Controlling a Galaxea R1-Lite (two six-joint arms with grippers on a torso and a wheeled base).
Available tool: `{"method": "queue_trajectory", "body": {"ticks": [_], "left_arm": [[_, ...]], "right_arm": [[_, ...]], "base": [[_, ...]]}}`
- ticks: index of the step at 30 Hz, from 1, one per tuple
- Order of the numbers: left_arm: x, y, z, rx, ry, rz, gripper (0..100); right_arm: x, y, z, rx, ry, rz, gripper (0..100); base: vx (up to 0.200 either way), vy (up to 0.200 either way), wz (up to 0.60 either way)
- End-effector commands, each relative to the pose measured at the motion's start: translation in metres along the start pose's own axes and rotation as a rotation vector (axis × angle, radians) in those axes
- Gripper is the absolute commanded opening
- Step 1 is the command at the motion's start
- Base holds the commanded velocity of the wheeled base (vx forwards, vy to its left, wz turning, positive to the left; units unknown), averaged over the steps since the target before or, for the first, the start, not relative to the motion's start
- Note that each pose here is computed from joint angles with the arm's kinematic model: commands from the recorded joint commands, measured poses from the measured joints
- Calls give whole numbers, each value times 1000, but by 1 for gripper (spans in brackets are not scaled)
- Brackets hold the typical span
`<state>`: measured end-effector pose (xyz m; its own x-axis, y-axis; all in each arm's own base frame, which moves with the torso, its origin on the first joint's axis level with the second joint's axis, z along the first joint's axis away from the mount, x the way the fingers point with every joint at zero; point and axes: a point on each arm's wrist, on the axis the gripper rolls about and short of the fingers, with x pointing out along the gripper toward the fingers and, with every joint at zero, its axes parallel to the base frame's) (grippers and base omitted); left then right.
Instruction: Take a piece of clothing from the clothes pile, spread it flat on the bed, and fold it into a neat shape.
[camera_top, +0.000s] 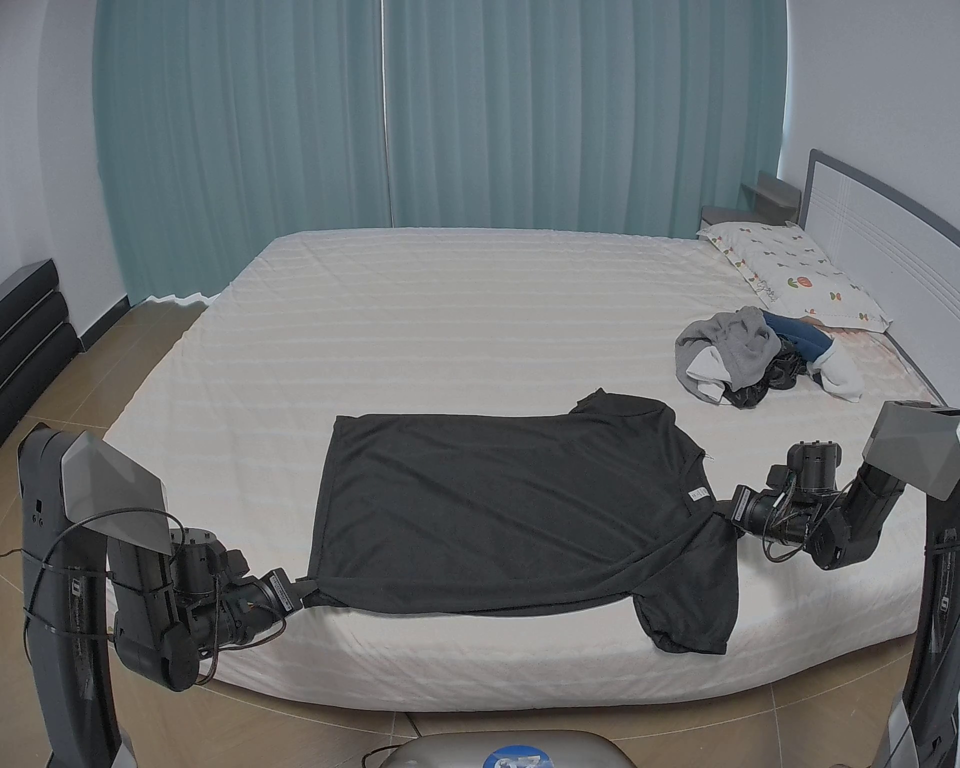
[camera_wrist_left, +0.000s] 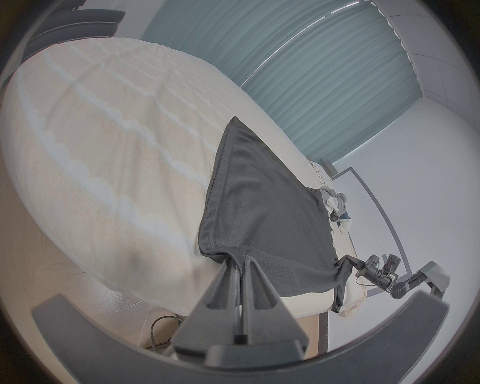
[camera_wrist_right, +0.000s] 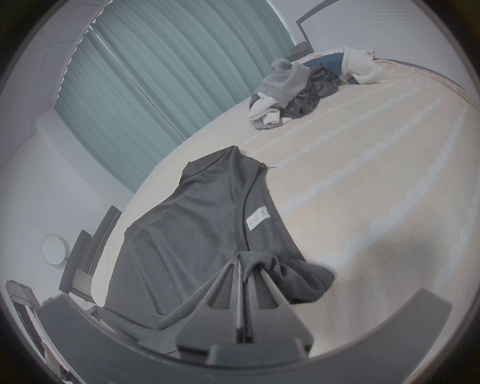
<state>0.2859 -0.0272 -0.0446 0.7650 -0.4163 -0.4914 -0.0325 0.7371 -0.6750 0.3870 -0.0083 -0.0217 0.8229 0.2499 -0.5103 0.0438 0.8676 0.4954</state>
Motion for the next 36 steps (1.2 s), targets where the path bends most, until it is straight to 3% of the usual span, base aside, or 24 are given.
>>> {"method": "queue_trajectory", "body": {"ticks": [1,16,22,28,36], "left_arm": [[2,0,2,6,-17,-10,0],[2,1,1,5,-13,-8,0],[2,1,1,5,-13,-8,0],[2,1,1,5,-13,-8,0],[2,1,1,5,-13,-8,0]], "right_arm": [[15,0,3,-5,-24,4,100],[-25,-18,0,70,-5,-74,100],[-56,-11,-26,74,98,-26,100],[-56,-6,-56,48,182,-14,100],[-48,-1,-67,27,212,5,100]], "base": [[0,0,0],[0,0,0],[0,0,0],[0,0,0],[0,0,0]]}}
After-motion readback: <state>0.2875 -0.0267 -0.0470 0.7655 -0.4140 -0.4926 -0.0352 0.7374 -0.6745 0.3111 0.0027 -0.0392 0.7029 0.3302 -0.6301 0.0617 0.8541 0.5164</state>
